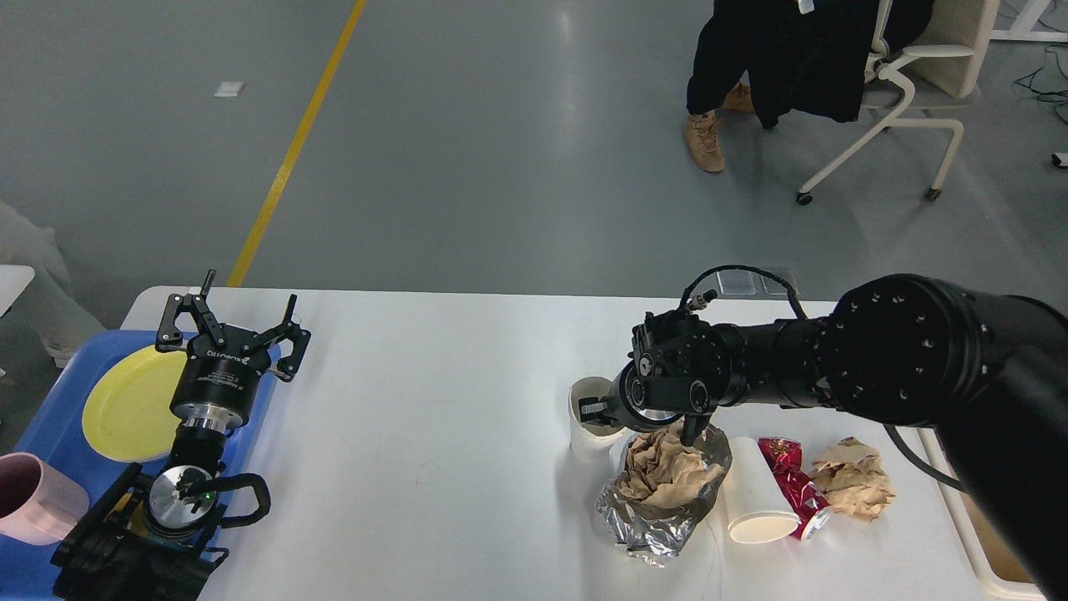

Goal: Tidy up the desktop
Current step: 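Lower the right gripper onto the white paper cup and grasp it, then lift the white cup and carry it into the white bin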

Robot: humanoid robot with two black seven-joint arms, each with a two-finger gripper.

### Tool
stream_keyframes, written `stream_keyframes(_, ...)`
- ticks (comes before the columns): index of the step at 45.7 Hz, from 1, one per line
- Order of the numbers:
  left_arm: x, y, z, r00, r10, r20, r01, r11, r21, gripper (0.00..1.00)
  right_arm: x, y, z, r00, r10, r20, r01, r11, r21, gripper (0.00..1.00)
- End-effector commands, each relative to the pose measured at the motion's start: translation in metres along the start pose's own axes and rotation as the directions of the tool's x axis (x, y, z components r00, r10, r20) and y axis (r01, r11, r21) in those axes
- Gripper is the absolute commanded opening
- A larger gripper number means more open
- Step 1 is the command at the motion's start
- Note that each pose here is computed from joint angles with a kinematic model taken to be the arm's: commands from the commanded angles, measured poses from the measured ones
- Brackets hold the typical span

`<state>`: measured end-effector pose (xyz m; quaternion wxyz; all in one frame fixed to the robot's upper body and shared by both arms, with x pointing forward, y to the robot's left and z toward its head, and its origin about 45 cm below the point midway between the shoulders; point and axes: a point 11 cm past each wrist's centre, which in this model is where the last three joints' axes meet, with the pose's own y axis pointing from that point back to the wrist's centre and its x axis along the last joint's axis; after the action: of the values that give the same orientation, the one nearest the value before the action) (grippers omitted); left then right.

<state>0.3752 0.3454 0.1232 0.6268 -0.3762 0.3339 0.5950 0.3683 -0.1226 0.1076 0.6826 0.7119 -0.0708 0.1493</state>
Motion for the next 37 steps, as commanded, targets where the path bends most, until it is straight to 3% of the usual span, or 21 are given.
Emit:
stream_keyframes(1, 0.0, 0.0, 0.0, 1.0, 0.0, 0.0, 0.0, 1.0, -0.001, 0.96, 0.002, 0.001, -0.001, 1.0, 0.005, 0.0, -0.005, 1.0, 0.0, 0.0)
stream_keyframes(12, 0.0, 0.0, 0.0, 1.0, 0.0, 0.0, 0.0, 1.0, 0.0, 0.96, 0.009, 0.015, -0.007, 1.0, 0.004, -0.02, -0.004, 1.0, 0.007, 0.0)
stream_keyframes(20, 0.0, 0.0, 0.0, 1.0, 0.0, 0.0, 0.0, 1.0, 0.0, 0.96, 0.026, 0.052, 0.008, 1.0, 0.002, -0.015, -0.002, 1.0, -0.007, 0.0)
stream_keyframes(28, 0.0, 0.0, 0.0, 1.0, 0.0, 0.0, 0.0, 1.0, 0.0, 0.96, 0.041, 0.105, 0.038, 0.996, -0.093, -0.005, 0.093, 0.995, -0.048, 0.0)
stream_keyframes(33, 0.0, 0.0, 0.0, 1.0, 0.0, 0.0, 0.0, 1.0, 0.0, 0.96, 0.046, 0.154, 0.065, 0.982, -0.187, -0.005, 0.186, 0.979, -0.085, 0.0)
stream_keyframes(37, 0.0, 0.0, 0.0, 1.0, 0.0, 0.0, 0.0, 1.0, 0.0, 0.96, 0.05, 0.193, 0.08, 0.982, -0.191, 0.004, 0.19, 0.975, -0.112, 0.0)
